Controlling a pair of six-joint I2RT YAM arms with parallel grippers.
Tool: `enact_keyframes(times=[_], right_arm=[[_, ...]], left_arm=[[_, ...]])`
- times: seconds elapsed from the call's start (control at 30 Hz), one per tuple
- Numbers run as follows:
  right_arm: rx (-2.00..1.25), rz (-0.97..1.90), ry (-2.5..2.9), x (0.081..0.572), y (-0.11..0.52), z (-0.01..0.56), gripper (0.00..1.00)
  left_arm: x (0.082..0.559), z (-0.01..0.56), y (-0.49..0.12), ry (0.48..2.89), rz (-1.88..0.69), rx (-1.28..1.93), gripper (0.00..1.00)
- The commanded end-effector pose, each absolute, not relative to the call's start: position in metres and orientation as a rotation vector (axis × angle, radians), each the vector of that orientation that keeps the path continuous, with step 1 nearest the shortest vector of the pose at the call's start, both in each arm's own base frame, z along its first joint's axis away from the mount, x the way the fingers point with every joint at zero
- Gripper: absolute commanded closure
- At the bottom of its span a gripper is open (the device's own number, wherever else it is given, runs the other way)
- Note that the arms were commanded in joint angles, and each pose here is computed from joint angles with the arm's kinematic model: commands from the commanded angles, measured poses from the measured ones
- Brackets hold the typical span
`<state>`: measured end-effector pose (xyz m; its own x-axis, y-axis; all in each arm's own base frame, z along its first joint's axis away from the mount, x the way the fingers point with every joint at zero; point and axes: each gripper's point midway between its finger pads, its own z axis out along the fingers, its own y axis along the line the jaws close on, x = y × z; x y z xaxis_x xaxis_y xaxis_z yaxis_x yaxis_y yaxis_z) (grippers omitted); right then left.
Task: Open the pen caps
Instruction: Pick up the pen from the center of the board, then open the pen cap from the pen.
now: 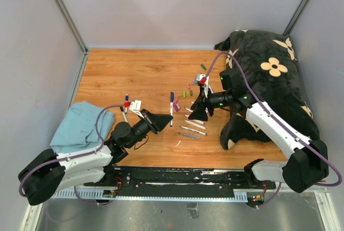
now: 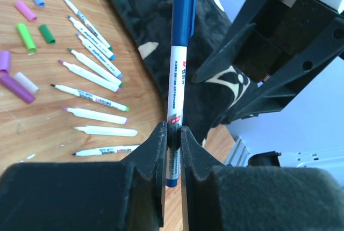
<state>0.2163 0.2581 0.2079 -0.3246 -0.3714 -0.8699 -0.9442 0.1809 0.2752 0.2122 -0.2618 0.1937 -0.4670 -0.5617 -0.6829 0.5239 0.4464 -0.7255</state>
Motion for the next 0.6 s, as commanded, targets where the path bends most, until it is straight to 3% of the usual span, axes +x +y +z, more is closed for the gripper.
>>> enact_keyframes(times=[0.0,0.57], right_arm=[[-1.146,1.194,1.773,0.222,0.263,0.218,0.45],[-0.724,1.44,1.788,0.232,0.274,0.229,0.46]], left_arm=[[0.215,0.223,-0.266,1.472,-1.31,-0.12,1.0],[0.209,0.228,-0.305,1.424,-1.362,-0.14,1.0]])
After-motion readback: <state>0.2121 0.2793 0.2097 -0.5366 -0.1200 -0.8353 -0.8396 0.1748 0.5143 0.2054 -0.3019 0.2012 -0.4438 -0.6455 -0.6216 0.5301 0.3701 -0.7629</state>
